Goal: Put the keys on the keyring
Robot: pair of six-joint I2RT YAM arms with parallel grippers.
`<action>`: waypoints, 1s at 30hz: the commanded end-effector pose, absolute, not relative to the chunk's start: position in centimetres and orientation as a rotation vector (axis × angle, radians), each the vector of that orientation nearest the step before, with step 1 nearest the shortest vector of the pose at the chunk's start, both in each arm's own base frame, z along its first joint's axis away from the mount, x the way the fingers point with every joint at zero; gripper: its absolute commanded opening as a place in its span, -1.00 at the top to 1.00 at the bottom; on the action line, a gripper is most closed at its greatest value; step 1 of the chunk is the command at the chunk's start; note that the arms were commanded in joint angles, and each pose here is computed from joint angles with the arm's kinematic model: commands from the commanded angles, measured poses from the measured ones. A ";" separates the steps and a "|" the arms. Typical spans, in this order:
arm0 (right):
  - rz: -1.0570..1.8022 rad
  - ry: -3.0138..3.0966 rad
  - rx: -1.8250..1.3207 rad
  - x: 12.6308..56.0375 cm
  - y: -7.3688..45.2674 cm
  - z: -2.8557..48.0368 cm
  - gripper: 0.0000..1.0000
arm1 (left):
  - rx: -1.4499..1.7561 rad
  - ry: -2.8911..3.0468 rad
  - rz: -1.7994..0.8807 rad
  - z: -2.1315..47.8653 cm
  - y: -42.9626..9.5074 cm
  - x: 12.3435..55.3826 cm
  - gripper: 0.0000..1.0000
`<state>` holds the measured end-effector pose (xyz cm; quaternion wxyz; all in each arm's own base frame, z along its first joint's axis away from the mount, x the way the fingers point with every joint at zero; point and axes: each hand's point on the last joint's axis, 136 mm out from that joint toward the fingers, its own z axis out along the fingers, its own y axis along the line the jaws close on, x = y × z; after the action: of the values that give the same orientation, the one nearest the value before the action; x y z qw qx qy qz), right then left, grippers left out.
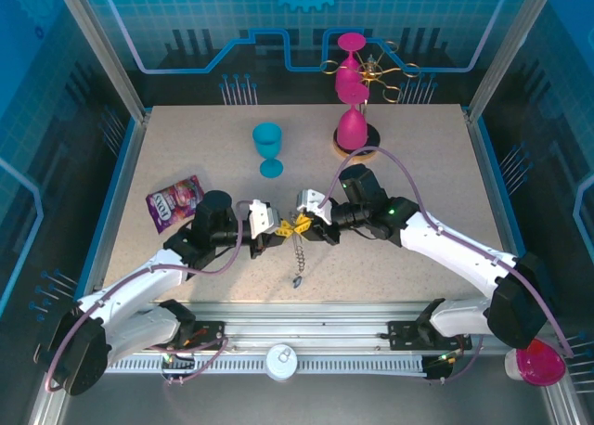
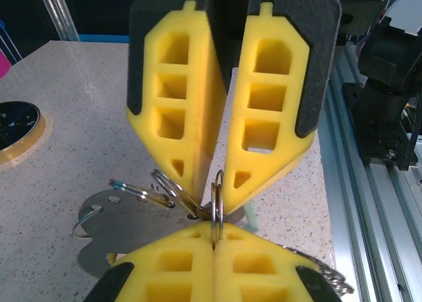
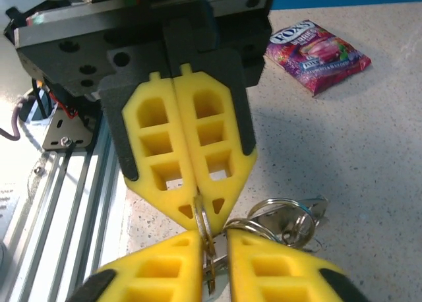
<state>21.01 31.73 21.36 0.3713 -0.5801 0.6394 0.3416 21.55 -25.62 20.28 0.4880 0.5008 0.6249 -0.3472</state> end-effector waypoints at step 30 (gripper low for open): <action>0.833 1.580 -1.803 18.6 33.6 21.1 1.00 | 1.287 1.506 -0.882 21.3 -26.0 20.7 0.90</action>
<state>19.87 32.25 19.88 0.2932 -0.6680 0.6217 0.2852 20.60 -25.35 19.21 0.4422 0.5177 0.6438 -0.3492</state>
